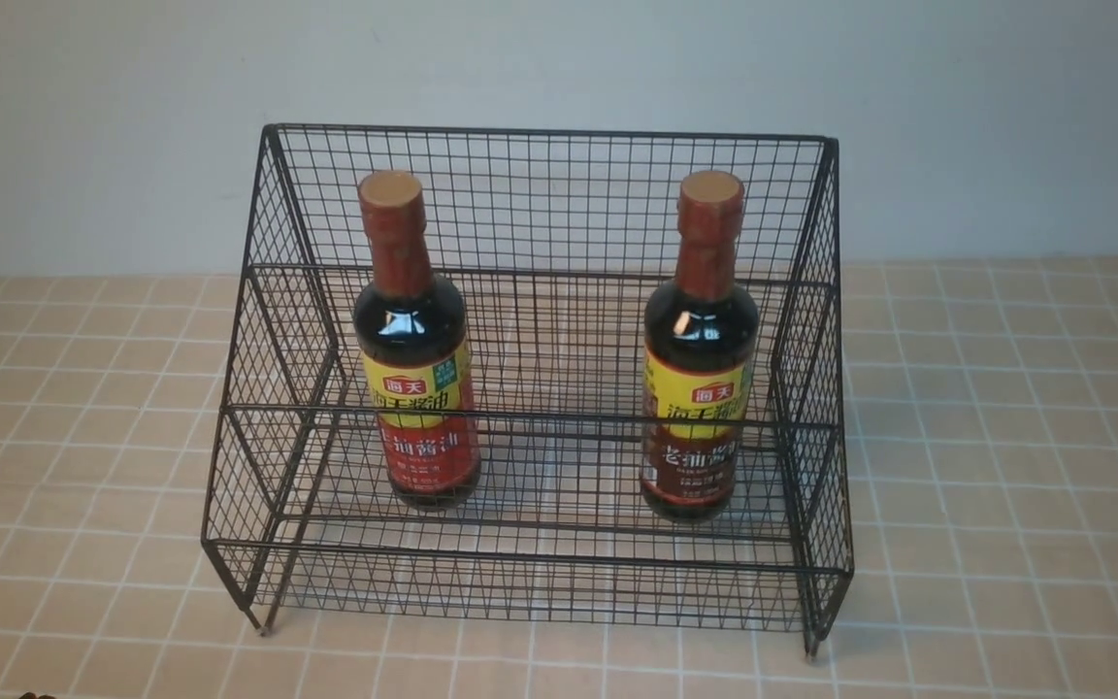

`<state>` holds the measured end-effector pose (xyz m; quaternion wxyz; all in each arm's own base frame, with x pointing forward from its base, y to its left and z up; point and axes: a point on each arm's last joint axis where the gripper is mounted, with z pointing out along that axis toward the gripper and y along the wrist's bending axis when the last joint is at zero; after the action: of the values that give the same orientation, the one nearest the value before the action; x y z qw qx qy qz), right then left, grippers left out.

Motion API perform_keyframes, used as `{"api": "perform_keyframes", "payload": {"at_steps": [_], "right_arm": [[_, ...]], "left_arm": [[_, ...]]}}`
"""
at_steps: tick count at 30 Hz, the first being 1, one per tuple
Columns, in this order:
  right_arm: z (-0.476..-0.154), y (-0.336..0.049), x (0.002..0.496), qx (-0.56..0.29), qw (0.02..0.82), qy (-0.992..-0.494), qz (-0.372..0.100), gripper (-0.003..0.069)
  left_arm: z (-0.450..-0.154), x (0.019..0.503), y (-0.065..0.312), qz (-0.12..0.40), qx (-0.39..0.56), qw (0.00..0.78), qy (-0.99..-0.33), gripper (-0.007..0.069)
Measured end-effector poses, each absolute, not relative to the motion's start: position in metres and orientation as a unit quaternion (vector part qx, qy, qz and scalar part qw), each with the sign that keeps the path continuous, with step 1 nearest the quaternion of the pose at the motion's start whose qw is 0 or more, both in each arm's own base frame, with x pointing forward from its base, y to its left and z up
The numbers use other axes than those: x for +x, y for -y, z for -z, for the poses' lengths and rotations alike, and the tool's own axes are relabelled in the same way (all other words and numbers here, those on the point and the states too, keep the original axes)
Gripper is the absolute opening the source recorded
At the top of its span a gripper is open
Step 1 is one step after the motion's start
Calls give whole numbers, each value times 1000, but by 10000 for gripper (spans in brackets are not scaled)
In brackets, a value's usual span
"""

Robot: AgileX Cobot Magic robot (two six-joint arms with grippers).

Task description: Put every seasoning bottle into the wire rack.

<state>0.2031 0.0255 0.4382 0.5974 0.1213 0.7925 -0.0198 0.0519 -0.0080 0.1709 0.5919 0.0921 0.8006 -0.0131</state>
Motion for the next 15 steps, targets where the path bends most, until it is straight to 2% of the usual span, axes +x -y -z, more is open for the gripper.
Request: {"api": "perform_keyframes", "payload": {"at_steps": [1, 3, 4, 5, 7, 9, 15], "right_arm": [[-428, -27, 201, 120, 558, -821, 14, -11], [-407, -43, 196, 73, 474, -877, -44, -11], [-406, -45, 196, 72, 473, -877, -47, -11], [-405, -50, 194, 45, 460, -884, -70, -11], [-407, -64, 192, -18, 459, -879, -128, -11], [-413, -73, 190, -66, 476, -861, -165, -11], [-425, -84, 182, -134, 513, -821, -213, -11]], "left_arm": [[-171, 52, 8, 13, 92, 592, -801, -7], [-171, 52, 8, 13, 92, 592, -801, -7], [-171, 52, 8, 13, 92, 592, -801, -7], [-171, 52, 8, 13, 92, 592, -801, -7], [-171, 52, 8, 13, 92, 592, -801, -7], [-171, 52, 8, 13, 92, 592, -801, -7], [-171, 52, 8, 13, 92, 592, -801, -7]]}}
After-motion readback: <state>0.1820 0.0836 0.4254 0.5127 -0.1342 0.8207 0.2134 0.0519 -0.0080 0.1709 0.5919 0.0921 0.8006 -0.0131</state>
